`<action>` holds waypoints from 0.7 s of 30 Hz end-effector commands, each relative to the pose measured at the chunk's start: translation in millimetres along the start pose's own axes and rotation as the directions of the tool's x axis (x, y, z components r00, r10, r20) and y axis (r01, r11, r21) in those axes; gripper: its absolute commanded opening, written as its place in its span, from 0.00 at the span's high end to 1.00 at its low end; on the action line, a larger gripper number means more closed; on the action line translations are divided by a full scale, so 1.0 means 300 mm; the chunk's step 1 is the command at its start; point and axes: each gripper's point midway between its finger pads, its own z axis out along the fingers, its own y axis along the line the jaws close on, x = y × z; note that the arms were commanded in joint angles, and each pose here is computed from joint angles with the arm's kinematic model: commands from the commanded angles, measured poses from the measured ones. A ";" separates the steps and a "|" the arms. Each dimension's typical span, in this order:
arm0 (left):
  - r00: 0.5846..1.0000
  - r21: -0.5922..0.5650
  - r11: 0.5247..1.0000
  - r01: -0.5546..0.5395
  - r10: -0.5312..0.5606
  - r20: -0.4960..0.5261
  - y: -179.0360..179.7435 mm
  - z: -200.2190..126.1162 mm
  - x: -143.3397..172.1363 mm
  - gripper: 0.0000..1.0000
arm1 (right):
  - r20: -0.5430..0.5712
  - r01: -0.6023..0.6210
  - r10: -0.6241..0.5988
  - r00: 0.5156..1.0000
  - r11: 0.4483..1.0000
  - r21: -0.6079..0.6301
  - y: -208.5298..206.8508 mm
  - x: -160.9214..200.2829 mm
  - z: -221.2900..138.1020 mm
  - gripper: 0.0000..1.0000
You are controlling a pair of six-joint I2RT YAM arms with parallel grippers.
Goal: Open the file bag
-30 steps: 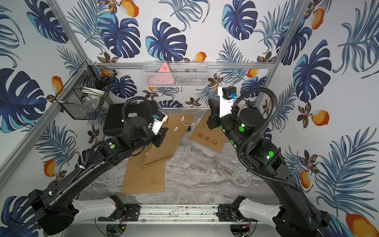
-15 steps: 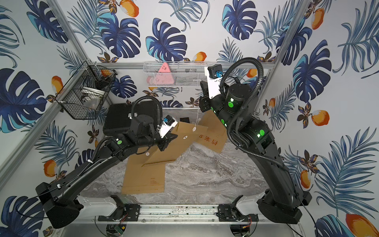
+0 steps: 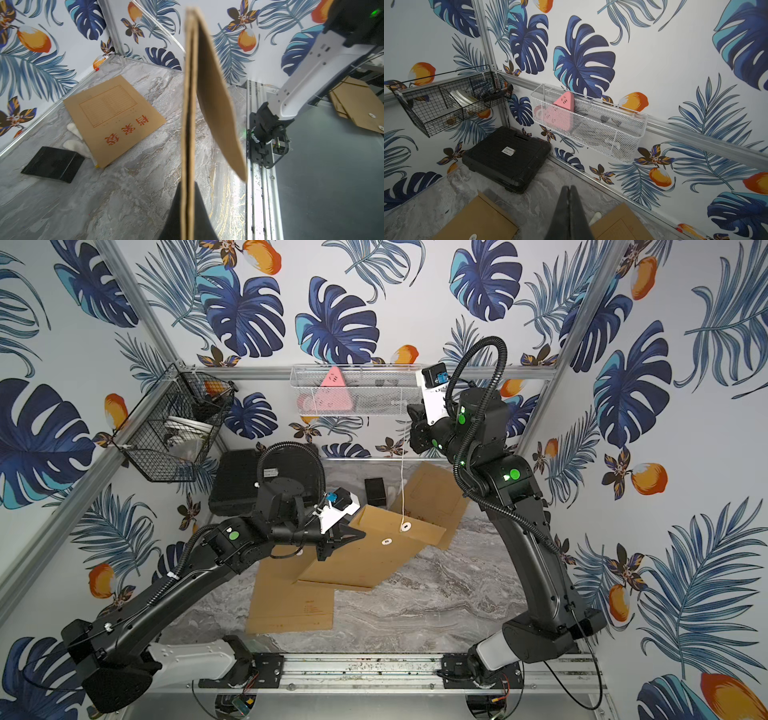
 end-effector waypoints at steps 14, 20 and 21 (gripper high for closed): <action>0.975 0.150 0.986 -0.066 0.032 0.219 -0.110 -0.046 -0.125 1.00 | -0.232 -0.183 0.149 0.961 0.974 -0.132 -0.022 0.329 0.221 1.00; 0.959 0.116 0.993 -0.032 -0.002 0.282 -0.092 -0.055 -0.143 1.00 | -0.309 -0.213 0.162 0.937 0.967 -0.139 -0.012 0.415 0.246 0.81; 0.956 0.109 0.994 -0.027 -0.006 0.295 -0.088 -0.059 -0.149 1.00 | -0.319 -0.215 0.164 0.933 0.968 -0.131 -0.017 0.424 0.248 0.74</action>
